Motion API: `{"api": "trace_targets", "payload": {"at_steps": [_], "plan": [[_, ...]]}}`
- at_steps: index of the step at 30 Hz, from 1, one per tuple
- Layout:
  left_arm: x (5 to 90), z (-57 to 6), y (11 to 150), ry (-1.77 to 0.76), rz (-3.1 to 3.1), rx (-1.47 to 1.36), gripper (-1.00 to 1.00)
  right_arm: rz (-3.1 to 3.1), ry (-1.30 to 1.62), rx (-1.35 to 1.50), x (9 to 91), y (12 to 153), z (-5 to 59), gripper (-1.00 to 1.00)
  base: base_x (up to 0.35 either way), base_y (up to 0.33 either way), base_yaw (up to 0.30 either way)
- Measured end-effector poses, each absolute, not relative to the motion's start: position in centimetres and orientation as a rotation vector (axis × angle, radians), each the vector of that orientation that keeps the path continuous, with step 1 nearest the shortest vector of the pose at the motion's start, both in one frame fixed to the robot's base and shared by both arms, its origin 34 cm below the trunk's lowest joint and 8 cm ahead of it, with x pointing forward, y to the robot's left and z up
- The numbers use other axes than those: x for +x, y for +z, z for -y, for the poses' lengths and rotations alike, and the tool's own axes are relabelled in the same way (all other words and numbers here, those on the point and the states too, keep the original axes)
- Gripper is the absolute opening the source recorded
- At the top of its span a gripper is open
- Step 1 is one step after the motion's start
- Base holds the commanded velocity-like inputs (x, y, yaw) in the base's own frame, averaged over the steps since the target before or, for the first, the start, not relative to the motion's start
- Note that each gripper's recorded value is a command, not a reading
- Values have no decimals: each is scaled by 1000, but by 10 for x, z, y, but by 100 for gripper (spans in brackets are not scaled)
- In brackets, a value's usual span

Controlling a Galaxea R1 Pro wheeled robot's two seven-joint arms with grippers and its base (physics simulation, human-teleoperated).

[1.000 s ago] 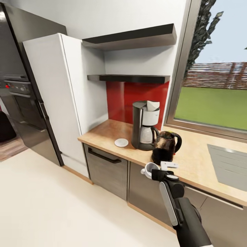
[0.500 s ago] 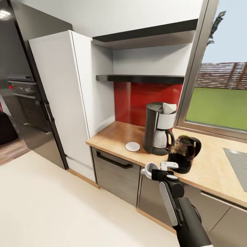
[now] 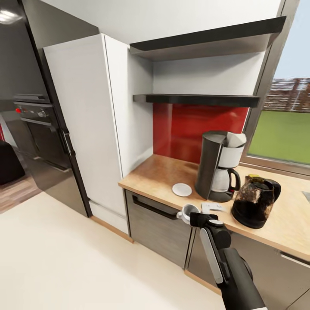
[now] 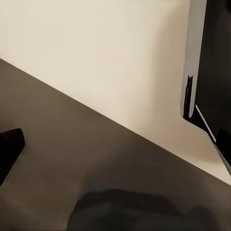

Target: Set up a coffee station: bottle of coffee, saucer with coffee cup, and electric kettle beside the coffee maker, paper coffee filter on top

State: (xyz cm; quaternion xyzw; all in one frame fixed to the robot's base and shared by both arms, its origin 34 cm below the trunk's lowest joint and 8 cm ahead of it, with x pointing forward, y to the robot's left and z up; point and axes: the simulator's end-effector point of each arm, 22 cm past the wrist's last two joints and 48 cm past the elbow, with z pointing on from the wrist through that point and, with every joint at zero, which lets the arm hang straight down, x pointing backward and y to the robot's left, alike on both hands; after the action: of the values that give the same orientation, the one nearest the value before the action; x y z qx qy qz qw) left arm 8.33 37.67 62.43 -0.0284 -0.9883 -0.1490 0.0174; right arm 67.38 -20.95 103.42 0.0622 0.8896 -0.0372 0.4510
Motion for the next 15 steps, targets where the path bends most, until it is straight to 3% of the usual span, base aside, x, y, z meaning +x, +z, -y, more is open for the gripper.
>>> {"api": "trace_targets", "payload": {"at_steps": [15], "plan": [[83, -376, 624, -462, 3071, -88, 100, -2198, -93, 153, 674, 1034, 210, -100, 187, 298, 0]]}}
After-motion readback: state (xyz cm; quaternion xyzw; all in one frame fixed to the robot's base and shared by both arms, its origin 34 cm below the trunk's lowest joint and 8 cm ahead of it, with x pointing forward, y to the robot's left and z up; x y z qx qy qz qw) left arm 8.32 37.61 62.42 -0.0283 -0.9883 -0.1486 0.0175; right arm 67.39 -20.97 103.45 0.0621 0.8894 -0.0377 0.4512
